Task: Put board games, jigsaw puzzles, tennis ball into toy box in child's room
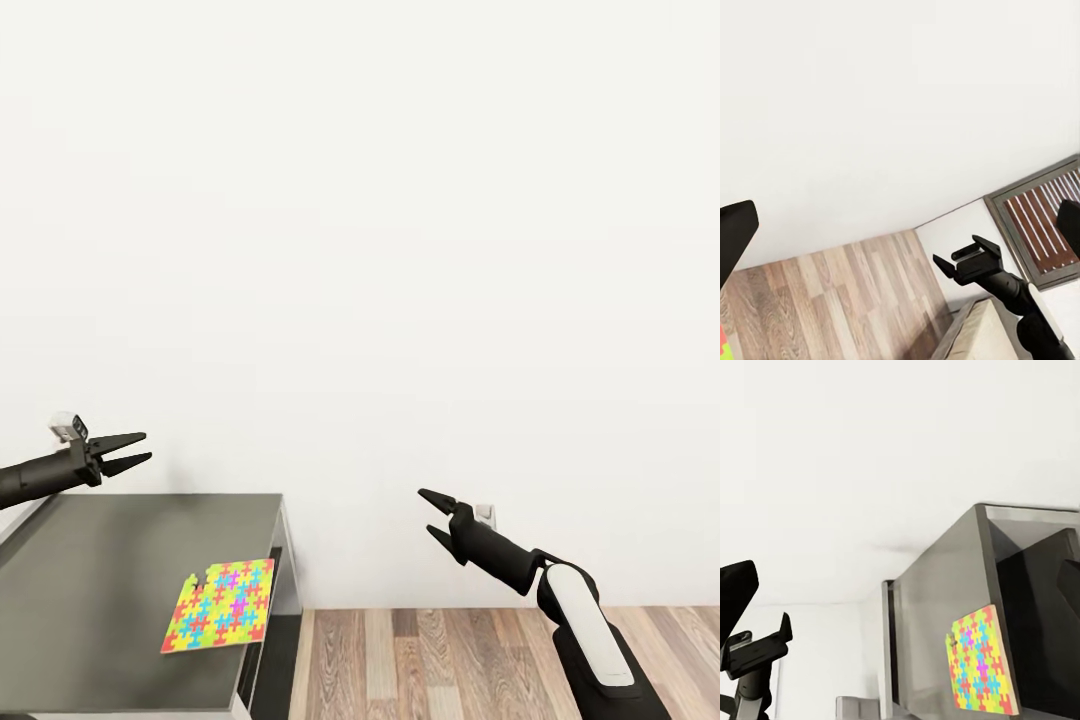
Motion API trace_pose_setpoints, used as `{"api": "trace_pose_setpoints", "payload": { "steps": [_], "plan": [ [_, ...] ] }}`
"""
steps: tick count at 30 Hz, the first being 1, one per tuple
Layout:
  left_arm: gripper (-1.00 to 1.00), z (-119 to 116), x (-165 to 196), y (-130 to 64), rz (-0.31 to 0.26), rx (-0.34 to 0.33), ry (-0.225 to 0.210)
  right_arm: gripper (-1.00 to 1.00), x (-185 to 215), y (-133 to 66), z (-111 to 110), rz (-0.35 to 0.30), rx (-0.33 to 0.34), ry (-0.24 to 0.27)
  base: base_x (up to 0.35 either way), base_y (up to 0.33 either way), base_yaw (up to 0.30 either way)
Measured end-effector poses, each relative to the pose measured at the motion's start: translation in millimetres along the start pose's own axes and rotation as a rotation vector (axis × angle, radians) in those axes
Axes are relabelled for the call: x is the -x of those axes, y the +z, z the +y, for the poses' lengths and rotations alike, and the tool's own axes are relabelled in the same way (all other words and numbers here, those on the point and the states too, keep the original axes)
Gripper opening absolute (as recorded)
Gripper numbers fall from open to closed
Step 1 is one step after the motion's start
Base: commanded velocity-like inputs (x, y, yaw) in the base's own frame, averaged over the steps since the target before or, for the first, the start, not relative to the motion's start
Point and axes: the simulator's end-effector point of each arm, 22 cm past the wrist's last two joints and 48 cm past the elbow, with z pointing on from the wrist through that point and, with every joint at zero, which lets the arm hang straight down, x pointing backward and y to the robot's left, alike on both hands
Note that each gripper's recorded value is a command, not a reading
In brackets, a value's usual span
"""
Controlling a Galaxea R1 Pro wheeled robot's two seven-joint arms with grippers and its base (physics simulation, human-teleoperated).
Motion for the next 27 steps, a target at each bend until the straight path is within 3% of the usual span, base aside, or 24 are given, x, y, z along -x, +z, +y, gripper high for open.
{"api": "trace_pose_setpoints", "payload": {
  "steps": [27],
  "plan": [
    [1.0,18.4,-9.7,4.2,-0.008,-0.009,0.015,1.0,1.1,8.1,-22.9,-0.006,0.009,-0.01,0.0,0.0,0.009]
  ]
}}
